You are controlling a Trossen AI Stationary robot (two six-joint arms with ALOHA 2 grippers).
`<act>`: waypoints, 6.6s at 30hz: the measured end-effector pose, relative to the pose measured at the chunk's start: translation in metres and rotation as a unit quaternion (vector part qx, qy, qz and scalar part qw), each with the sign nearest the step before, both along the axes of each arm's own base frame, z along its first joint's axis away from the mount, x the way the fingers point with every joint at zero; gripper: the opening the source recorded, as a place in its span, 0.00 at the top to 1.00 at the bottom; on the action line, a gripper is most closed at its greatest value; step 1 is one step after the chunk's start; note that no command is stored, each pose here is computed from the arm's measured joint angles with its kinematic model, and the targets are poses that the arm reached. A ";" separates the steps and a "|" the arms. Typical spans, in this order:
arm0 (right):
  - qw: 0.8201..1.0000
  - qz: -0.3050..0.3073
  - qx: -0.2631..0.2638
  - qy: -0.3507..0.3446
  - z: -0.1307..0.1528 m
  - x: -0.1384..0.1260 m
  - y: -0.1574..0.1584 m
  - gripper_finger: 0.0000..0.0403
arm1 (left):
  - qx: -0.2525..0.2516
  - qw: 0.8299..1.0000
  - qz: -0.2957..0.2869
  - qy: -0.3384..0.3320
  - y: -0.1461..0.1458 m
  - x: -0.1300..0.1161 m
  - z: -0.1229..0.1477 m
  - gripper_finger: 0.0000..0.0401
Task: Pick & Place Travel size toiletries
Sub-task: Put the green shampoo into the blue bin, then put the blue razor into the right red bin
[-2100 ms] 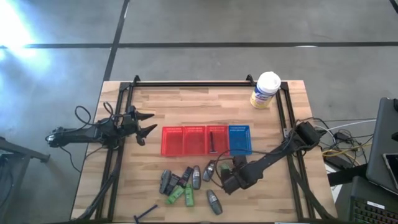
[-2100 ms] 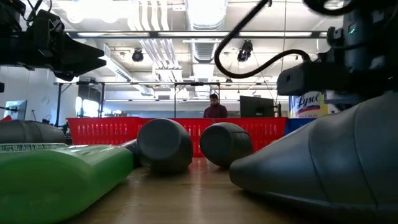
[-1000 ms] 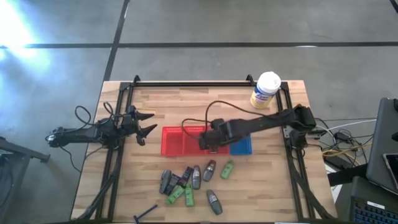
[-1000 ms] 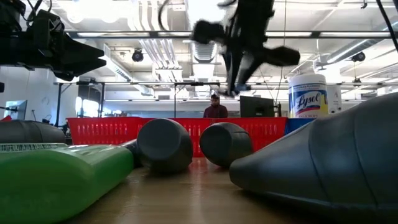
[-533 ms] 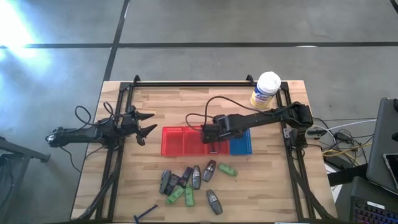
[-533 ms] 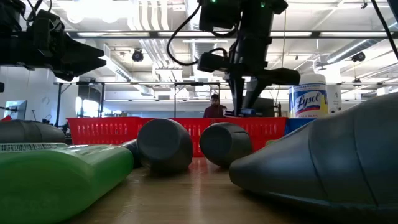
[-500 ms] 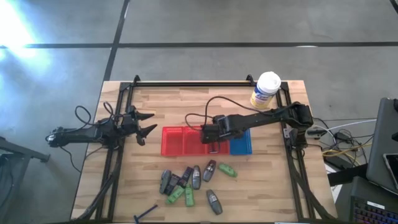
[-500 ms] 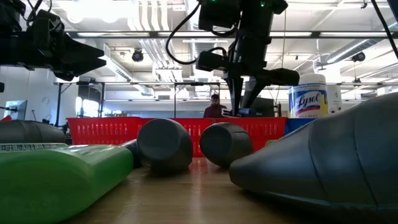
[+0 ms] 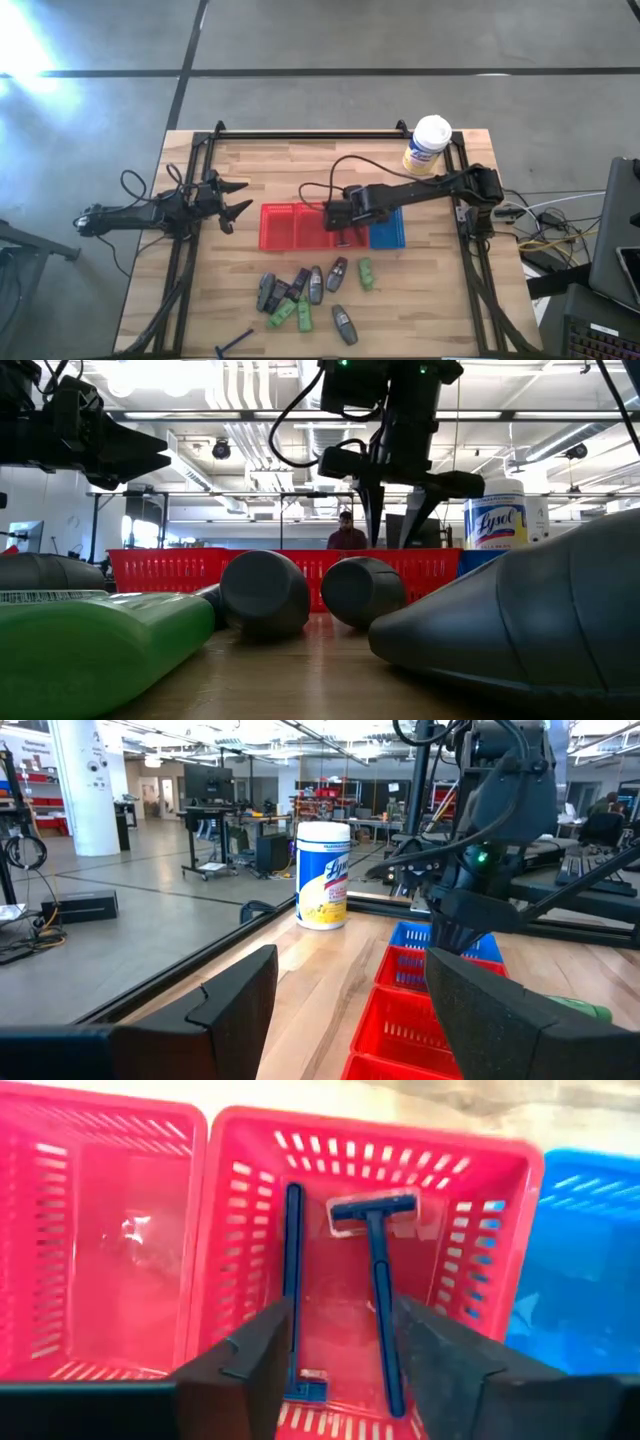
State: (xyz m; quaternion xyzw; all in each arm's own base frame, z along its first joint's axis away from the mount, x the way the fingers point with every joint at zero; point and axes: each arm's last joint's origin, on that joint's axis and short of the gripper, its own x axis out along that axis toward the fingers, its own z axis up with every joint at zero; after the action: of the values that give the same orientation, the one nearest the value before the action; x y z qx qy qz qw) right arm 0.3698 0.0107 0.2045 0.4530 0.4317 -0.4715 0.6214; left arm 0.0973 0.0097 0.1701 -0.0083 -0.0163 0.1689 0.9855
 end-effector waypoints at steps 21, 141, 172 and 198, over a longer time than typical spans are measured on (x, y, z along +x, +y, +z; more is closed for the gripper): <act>0.970 0.174 0.153 -0.067 0.003 0.000 0.146 0.33 | 0.000 1.000 0.000 0.000 0.000 0.000 0.000 0.35; 0.991 0.052 0.121 0.029 -0.031 -0.017 0.150 0.72 | 0.000 1.000 0.000 0.000 0.000 0.000 0.000 0.35; 0.998 -0.001 0.059 0.020 0.003 -0.105 -0.005 0.60 | 0.000 1.000 0.000 0.001 0.000 0.000 0.000 0.35; 0.998 0.038 -0.002 -0.049 0.046 -0.084 -0.007 0.19 | -0.485 0.850 -0.043 -0.201 -0.001 0.000 0.009 0.35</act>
State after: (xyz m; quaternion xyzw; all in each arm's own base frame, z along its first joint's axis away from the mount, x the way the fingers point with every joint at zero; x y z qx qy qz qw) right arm 0.2858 0.0038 0.2505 0.4576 0.4166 -0.4252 0.6605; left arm 0.0969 0.0092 0.1792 -0.5201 -0.1298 0.1079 0.8373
